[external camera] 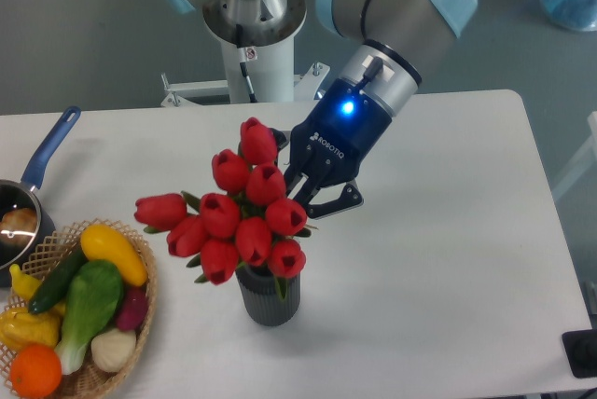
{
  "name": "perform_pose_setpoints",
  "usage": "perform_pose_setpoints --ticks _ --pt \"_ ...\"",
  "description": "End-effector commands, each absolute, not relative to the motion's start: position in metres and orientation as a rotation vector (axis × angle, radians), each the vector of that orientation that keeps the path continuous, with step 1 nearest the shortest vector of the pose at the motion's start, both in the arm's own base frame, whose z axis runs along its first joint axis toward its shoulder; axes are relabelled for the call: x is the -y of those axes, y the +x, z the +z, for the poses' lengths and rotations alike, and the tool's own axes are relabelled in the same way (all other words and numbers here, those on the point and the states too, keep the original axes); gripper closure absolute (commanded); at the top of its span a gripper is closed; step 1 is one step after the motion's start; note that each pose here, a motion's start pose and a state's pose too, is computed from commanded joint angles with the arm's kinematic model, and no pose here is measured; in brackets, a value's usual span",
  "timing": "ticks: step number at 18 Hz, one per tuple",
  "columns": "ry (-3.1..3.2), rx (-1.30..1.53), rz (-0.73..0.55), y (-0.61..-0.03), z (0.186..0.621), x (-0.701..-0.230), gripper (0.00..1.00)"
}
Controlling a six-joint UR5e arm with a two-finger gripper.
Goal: Insert the flowers into the vase
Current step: 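Move the held red tulip bunch over the grey vase and lower stems in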
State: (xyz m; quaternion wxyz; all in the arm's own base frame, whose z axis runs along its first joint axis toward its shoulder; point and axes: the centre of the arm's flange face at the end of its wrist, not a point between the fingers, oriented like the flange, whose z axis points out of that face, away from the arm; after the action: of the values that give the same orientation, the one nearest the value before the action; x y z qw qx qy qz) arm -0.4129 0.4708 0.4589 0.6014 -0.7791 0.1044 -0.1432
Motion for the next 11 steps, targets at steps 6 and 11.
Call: perform_pose_setpoints --ticks 6,11 --pt "-1.787 -0.226 -0.369 -0.413 0.439 -0.468 0.81" --pt "-1.774 -0.262 -0.358 -0.413 0.428 -0.471 0.81"
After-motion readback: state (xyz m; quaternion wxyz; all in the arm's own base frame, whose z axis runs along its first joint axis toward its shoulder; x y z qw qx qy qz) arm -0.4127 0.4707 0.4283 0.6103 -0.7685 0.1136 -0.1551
